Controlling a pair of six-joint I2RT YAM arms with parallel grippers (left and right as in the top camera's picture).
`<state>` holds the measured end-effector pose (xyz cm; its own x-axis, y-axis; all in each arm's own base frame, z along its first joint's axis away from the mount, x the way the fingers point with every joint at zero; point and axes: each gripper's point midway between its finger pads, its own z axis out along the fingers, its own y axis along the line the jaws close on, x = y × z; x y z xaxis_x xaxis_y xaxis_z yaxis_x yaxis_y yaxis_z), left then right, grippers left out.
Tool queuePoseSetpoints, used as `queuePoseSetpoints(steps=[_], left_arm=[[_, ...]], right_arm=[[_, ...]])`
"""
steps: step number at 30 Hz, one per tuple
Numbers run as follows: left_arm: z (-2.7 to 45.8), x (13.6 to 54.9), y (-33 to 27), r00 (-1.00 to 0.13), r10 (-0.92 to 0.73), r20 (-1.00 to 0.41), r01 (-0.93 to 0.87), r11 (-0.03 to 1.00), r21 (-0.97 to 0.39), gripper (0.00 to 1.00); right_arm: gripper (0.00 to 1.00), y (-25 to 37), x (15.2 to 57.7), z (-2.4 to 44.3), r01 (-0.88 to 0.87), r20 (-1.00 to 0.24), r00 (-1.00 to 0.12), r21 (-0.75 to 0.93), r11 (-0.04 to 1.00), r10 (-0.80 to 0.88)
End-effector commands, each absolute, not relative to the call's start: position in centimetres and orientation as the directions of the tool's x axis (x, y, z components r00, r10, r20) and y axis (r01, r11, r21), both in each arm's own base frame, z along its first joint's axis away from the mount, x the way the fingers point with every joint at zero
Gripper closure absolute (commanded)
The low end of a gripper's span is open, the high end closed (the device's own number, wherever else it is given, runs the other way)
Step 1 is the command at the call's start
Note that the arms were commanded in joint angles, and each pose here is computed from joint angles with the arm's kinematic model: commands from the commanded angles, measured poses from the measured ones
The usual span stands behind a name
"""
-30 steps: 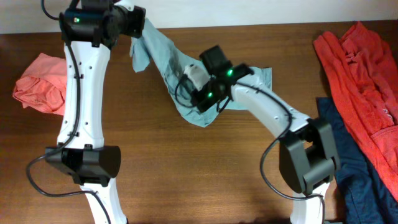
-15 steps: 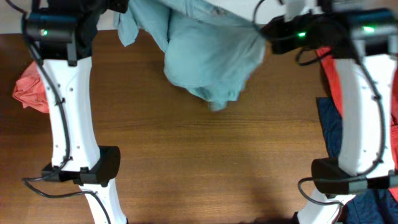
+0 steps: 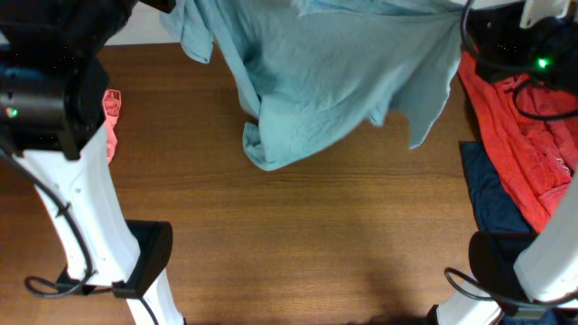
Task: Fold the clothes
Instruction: 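Lift the shirt with both grippers and spread it apart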
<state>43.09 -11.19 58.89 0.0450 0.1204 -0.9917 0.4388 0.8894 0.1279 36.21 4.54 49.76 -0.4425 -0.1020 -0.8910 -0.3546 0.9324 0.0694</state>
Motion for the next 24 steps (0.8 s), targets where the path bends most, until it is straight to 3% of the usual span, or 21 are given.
queuePoseSetpoints(steps=[1, 16, 21, 24], left_arm=[[63.1, 38.2, -11.0, 0.153, 0.091, -0.984, 0.445, 0.883, 0.151, 0.99], [69.6, 25.3, -9.2, 0.36, 0.099, -0.927, 0.391, 0.887, 0.247, 0.99], [69.8, 23.4, -8.9, 0.364, 0.099, -0.926, 0.389, 0.887, 0.248, 0.99], [68.2, 24.8, -9.0, 0.299, 0.107, -0.948, 0.404, 0.886, 0.228, 0.99]], right_arm=[[0.96, 4.2, 35.0, 50.8, -0.35, -0.905, -0.411, 0.045, 0.936, -0.11], [0.96, 4.5, 30.8, 53.2, -0.354, -0.931, -0.344, 0.009, 0.935, -0.122], [0.96, 4.7, 29.2, 53.4, -0.354, -0.931, -0.346, 0.01, 0.935, -0.121], [0.96, 4.6, 29.7, 52.4, -0.351, -0.915, -0.386, 0.028, 0.936, -0.117]])
